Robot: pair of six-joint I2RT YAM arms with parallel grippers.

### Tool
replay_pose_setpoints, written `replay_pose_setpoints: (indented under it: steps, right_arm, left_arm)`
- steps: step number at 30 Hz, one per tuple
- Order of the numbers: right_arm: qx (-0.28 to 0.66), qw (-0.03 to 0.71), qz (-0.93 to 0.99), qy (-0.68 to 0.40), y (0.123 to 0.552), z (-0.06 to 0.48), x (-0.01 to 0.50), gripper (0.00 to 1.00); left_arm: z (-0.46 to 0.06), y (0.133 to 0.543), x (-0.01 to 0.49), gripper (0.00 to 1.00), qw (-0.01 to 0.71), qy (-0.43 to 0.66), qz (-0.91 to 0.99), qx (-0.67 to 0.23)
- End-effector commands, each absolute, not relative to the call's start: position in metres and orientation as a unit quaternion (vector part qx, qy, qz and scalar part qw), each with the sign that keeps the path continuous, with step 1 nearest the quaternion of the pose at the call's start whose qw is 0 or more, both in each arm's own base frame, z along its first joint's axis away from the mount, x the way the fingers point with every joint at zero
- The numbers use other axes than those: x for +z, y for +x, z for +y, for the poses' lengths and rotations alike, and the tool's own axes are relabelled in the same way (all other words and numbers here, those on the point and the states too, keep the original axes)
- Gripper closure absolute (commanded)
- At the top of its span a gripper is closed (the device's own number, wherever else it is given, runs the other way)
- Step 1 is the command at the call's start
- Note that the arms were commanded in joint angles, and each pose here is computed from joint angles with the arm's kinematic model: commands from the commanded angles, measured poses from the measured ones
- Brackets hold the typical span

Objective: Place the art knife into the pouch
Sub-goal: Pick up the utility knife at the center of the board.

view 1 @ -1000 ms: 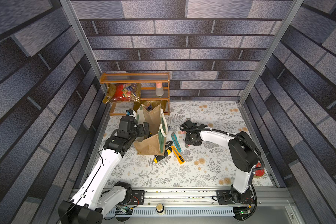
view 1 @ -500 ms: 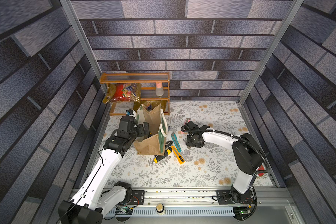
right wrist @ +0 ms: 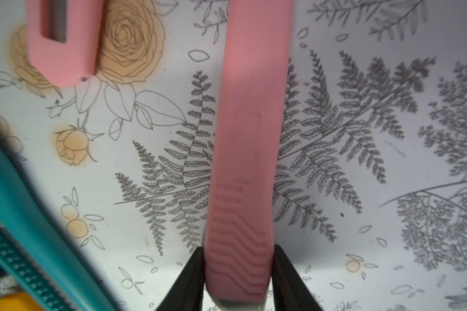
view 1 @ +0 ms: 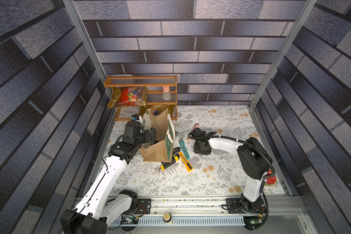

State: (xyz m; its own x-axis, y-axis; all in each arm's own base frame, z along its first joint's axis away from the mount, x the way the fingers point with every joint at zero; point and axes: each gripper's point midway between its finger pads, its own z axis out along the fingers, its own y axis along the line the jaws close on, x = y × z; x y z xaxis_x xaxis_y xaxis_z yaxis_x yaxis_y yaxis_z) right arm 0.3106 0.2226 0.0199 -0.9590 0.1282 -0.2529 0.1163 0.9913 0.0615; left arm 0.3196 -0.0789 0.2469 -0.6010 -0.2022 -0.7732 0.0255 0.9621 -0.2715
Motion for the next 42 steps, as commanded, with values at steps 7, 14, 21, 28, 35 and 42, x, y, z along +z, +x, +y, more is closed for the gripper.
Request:
replay_pose_setpoints:
  steps: [7, 14, 21, 28, 35, 42]
  right_arm:
    - [-0.025, 0.098, 0.993, 0.064, 0.296, 0.206, -0.004, 0.65]
    - [-0.001, 0.126, 0.991, 0.051, 0.303, 0.211, 0.011, 0.74]
    - [0.019, 0.158, 0.986, 0.048, 0.308, 0.212, 0.04, 0.77]
    - [0.055, 0.177, 0.981, 0.058, 0.309, 0.219, 0.054, 0.78]
    - [0.071, 0.185, 0.978, 0.06, 0.31, 0.223, 0.066, 0.79]
    - [0.093, 0.196, 0.974, 0.061, 0.312, 0.228, 0.077, 0.79]
  left_arm:
    - [-0.08, 0.317, 0.244, 0.0, 0.443, -0.041, 0.887, -0.128]
    - [-0.08, 0.316, 0.244, 0.0, 0.442, -0.042, 0.887, -0.127]
    - [-0.08, 0.317, 0.243, 0.0, 0.44, -0.043, 0.888, -0.125]
    - [-0.079, 0.318, 0.243, 0.0, 0.442, -0.045, 0.887, -0.124]
    - [-0.078, 0.317, 0.241, 0.0, 0.441, -0.045, 0.888, -0.122]
    - [-0.078, 0.317, 0.242, 0.0, 0.441, -0.045, 0.888, -0.122]
